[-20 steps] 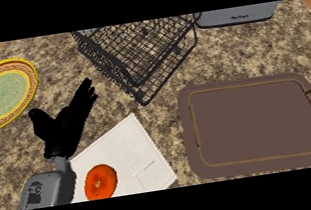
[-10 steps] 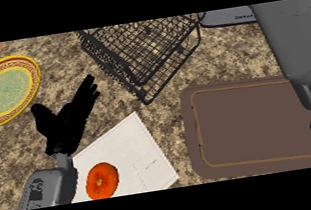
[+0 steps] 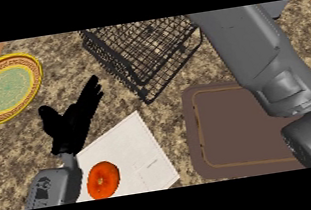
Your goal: Pick the cupcake from the tray and place it in the tiered basket
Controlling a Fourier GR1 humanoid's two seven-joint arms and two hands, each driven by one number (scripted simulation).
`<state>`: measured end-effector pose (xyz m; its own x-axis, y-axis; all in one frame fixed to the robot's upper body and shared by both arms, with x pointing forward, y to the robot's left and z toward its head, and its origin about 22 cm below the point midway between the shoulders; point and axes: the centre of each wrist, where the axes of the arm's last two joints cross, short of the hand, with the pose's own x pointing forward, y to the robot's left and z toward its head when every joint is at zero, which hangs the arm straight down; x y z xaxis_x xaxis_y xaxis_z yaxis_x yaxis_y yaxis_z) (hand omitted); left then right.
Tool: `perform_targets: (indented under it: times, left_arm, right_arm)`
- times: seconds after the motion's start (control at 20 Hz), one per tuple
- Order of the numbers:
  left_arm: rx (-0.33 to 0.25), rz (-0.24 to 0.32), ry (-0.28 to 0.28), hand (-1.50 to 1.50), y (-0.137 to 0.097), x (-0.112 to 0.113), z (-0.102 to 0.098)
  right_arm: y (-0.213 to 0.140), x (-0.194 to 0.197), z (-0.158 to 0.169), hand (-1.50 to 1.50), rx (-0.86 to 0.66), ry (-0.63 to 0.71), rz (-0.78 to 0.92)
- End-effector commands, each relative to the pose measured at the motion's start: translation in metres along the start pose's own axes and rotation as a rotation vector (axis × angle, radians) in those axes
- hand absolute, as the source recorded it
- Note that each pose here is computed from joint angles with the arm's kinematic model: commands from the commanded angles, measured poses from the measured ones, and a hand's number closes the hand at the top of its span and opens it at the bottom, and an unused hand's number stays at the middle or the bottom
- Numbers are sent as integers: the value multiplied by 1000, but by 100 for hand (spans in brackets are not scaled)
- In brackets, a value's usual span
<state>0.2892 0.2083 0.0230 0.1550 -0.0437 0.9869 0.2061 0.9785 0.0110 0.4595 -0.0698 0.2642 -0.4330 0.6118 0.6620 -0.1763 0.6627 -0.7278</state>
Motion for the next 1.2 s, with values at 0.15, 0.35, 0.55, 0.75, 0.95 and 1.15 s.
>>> perform_targets:
  times: [0.15, 0.35, 0.55, 0.75, 0.95, 1.15]
  left_arm:
    - [-20, -21, -15, 0, -16, 10, -8]
    - [-58, -20, -14, 0, 2, 16, -13]
    - [-63, -21, -8, 0, -11, 8, -7]
    - [-52, -2, 2, 0, -14, 8, -9]
    - [-29, -16, -11, 0, 1, 13, -11]
    - [-16, 9, -4, 0, -3, 14, -5]
  right_arm:
    - [38, -4, -7, 150, 16, 31, -321]
    - [52, -7, -8, -150, 67, -21, -371]
    - [54, 6, -13, -150, 50, -85, -401]
    - [54, 4, -13, -150, -24, -171, -438]
    - [52, 9, -14, -150, -185, -142, -431]
    - [36, -7, -12, -150, -267, -4, -563]
